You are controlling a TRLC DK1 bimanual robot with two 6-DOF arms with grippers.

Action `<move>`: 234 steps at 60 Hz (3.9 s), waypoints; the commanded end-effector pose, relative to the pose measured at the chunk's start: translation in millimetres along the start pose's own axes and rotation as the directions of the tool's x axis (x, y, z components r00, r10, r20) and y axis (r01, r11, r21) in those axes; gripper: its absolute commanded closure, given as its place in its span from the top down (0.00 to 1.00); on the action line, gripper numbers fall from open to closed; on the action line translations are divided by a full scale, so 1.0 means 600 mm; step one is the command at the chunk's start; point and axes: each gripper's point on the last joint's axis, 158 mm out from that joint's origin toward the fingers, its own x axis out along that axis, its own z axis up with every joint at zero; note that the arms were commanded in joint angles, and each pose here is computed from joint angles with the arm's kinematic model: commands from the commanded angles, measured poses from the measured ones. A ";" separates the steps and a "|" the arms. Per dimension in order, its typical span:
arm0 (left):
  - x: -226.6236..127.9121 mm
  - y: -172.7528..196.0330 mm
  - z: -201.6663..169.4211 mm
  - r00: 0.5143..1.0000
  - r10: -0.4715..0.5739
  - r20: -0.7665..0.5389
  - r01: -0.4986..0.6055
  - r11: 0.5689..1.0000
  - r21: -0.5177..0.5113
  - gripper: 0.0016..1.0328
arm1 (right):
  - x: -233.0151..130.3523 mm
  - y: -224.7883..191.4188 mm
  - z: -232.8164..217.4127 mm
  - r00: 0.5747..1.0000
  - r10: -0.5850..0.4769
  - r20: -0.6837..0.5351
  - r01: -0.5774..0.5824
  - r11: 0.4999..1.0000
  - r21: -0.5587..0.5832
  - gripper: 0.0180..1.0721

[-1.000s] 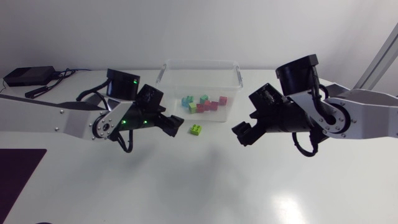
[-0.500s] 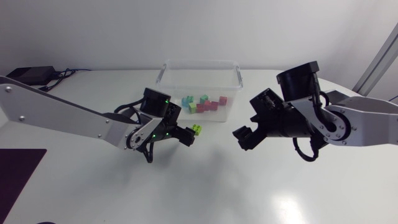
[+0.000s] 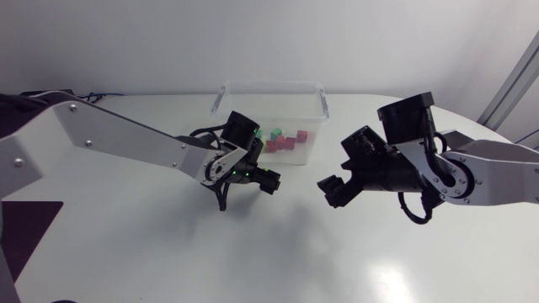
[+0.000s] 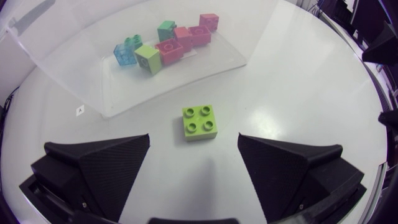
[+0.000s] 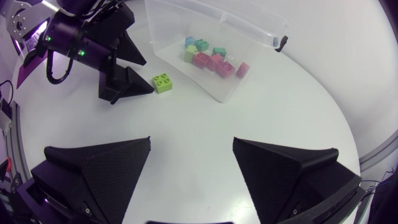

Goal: Place the duplo bricks in the container

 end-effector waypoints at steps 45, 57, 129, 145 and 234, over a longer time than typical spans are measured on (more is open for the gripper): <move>0.014 -0.004 0.004 0.998 0.053 -0.031 -0.053 0.998 -0.015 0.96 | -0.002 0.001 -0.016 1.000 0.015 0.019 -0.016 1.000 0.018 0.91; 0.021 -0.005 0.002 0.990 0.059 -0.125 -0.061 0.998 -0.008 0.96 | -0.002 0.001 -0.016 1.000 0.014 0.022 -0.015 1.000 0.018 0.91; 0.048 -0.013 0.007 0.923 0.009 -0.384 -0.060 0.991 -0.121 0.93 | -0.014 -0.003 -0.011 0.999 0.024 0.048 -0.025 0.999 0.028 0.91; 0.050 -0.001 0.006 0.902 0.013 -0.432 -0.082 0.986 -0.142 0.91 | -0.018 -0.004 -0.006 0.998 0.023 0.054 -0.025 0.999 0.026 0.91; -0.017 -0.024 -0.068 0.851 -0.068 -0.521 -0.046 0.978 -0.204 0.44 | -0.039 0.004 -0.005 0.997 0.024 0.072 -0.025 0.999 0.020 0.91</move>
